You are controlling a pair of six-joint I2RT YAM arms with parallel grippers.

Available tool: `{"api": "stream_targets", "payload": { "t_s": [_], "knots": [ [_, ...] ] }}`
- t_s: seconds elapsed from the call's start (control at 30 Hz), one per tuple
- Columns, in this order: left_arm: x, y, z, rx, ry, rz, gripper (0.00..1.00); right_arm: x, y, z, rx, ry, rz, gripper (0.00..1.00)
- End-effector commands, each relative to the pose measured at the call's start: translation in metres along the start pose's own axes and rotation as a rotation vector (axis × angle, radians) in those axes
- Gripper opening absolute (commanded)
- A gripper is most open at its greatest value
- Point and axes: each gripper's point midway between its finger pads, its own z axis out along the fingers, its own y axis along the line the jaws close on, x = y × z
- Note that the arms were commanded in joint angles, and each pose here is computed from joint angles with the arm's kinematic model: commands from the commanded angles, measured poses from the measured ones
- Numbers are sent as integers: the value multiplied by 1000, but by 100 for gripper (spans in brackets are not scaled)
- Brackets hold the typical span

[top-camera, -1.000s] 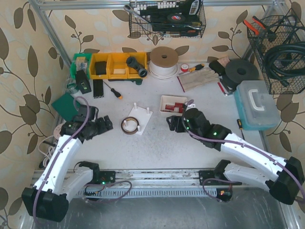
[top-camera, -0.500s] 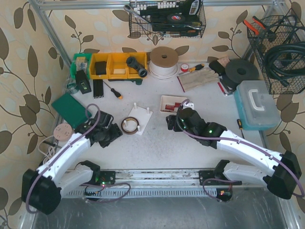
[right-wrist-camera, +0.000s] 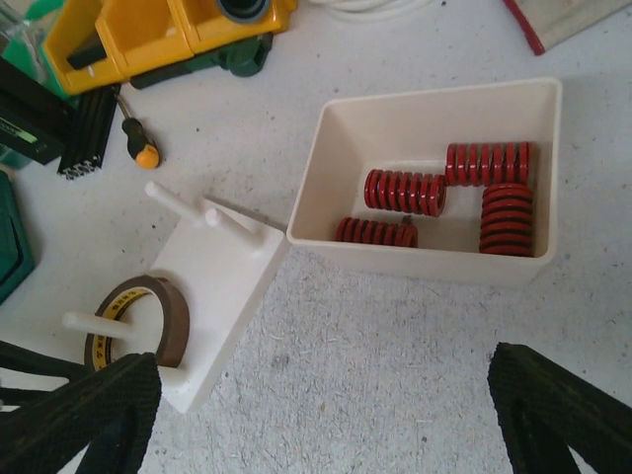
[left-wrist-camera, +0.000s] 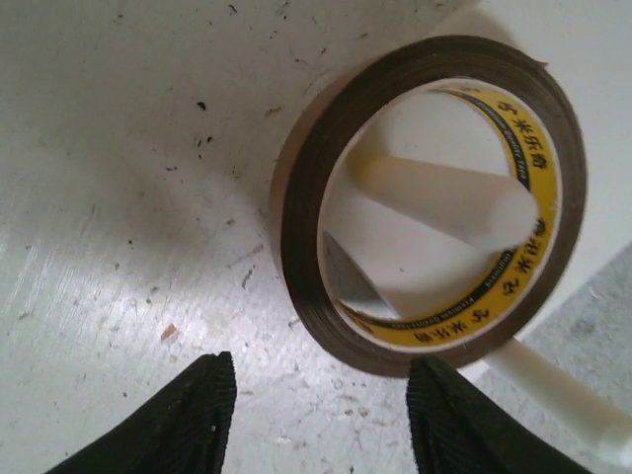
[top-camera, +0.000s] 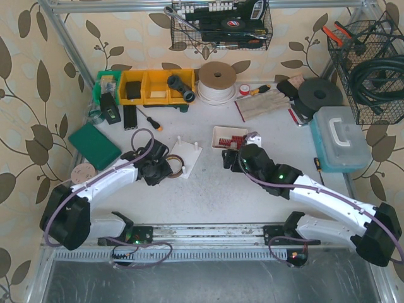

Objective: Install the large spring

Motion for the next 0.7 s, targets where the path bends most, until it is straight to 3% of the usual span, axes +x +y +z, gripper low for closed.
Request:
{"api": "stream_targets", "payload": {
  "t_s": [0.0, 0.67],
  "knots": [
    [-13, -11, 5, 2, -48, -14, 51, -7, -4, -5, -14, -68, 47, 89],
    [-12, -8, 23, -77, -13, -100, 28, -7, 0, -4, -26, -64, 40, 89]
  ]
}}
